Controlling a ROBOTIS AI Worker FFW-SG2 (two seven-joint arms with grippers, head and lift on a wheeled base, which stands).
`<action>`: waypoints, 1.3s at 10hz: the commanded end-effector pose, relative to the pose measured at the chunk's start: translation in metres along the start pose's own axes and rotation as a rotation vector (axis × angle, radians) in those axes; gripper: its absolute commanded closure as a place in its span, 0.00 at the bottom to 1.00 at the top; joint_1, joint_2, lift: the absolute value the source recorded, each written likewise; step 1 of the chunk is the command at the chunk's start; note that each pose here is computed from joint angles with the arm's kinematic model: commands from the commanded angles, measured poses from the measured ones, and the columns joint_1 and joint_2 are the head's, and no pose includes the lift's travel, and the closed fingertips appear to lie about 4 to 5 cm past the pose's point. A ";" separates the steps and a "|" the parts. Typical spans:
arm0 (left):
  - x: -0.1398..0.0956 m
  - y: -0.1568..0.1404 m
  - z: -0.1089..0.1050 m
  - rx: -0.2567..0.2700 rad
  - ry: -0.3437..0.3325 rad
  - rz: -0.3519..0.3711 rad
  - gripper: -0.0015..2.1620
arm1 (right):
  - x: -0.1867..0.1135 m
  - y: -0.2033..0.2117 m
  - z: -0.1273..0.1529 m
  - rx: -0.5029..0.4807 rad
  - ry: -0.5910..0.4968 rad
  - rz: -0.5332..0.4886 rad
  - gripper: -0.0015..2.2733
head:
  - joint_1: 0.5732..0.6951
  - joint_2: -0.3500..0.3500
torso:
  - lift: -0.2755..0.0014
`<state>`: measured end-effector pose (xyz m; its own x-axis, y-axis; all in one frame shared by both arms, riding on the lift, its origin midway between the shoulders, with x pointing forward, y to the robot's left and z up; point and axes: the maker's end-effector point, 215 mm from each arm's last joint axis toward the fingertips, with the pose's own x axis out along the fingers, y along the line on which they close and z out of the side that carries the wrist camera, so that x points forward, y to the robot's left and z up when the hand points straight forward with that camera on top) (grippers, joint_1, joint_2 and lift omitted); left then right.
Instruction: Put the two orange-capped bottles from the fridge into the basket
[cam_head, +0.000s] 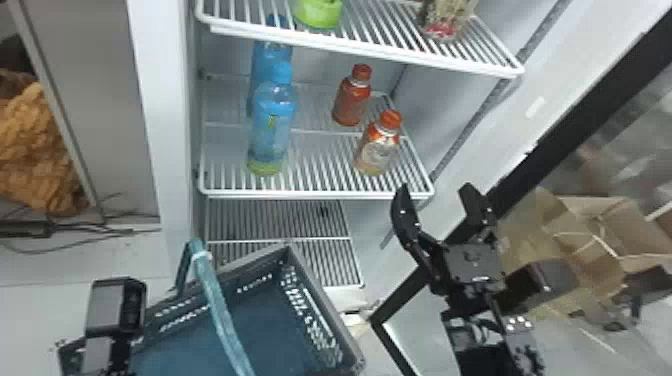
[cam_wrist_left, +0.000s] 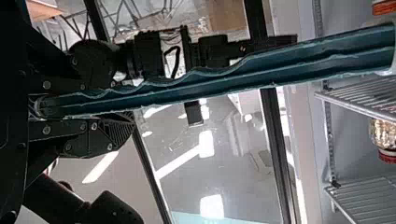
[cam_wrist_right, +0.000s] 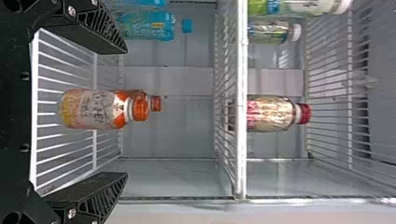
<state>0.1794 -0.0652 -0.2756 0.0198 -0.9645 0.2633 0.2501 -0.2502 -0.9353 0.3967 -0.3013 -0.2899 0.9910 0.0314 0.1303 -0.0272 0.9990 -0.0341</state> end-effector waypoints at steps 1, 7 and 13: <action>0.000 0.000 0.000 -0.002 -0.003 -0.001 0.54 | 0.013 -0.002 -0.010 -0.020 0.001 0.005 0.05 | 1.00 0.00 | 0.15; -0.002 0.001 0.001 -0.002 -0.007 0.003 0.54 | 0.075 -0.002 -0.055 -0.019 -0.017 0.014 0.05 | 1.00 0.00 | 0.15; -0.001 0.002 0.001 -0.004 -0.008 0.002 0.54 | 0.112 -0.004 -0.060 -0.047 -0.046 0.004 0.06 | 1.00 0.00 | 0.15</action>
<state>0.1811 -0.0643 -0.2773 0.0288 -0.9643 0.2633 0.2462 -0.2484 -0.9368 0.5129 -0.3029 -0.3339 0.9834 0.0395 0.1768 -0.0264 0.9968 -0.0759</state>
